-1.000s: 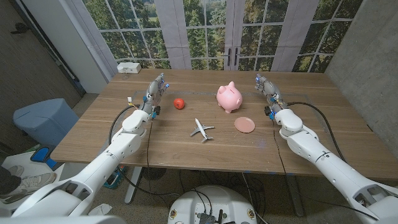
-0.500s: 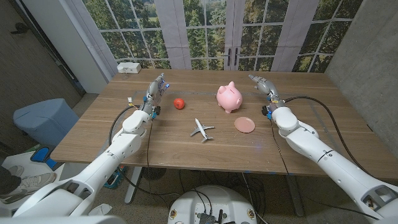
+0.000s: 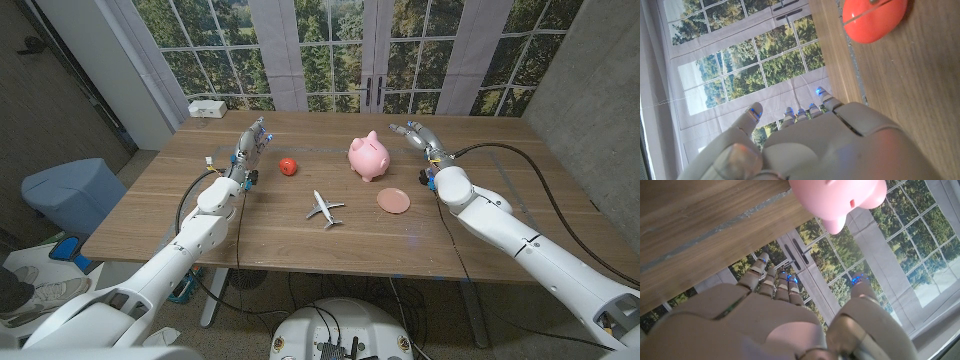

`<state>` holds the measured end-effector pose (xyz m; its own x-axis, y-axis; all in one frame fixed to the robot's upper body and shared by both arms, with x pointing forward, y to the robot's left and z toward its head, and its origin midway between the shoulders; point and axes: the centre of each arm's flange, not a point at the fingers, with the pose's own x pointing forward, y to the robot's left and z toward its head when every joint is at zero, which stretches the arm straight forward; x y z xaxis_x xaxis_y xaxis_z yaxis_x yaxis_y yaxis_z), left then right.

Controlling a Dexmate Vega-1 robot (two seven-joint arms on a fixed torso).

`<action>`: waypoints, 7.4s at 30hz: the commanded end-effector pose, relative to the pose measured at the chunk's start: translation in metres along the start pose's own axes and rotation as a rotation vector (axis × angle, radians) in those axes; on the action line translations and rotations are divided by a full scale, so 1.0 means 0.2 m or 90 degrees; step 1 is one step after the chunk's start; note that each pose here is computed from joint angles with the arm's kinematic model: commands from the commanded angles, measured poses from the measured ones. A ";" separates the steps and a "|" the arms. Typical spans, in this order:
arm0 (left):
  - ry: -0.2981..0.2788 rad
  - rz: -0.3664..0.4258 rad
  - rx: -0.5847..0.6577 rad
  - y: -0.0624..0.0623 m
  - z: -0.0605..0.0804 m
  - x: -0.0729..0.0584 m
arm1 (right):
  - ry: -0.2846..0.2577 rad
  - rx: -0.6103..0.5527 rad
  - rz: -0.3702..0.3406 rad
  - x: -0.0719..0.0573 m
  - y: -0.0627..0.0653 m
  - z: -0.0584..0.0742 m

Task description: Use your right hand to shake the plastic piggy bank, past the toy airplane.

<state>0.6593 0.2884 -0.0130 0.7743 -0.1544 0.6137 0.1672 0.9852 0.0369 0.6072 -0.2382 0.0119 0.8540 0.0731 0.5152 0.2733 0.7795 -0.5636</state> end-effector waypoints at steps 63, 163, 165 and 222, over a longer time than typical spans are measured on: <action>-0.019 0.025 -0.017 0.05 0.00 -0.16 | 0.188 -0.387 0.178 0.10 0.35 0.29; -0.021 0.016 -0.015 0.01 0.03 -0.15 | -0.045 -0.183 -0.050 0.06 0.19 0.14; -0.022 0.015 -0.015 0.01 0.04 -0.15 | -0.046 -0.175 -0.056 0.05 0.17 0.13; -0.024 0.016 -0.009 0.00 0.05 -0.12 | -0.109 0.066 -0.480 -0.11 -0.14 0.00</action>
<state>0.6315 0.2923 -0.0207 0.7553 -0.1257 0.6432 0.1549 0.9879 0.0112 0.5834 -0.2603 0.0185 0.4005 -0.3907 0.8288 0.6916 0.7223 0.0063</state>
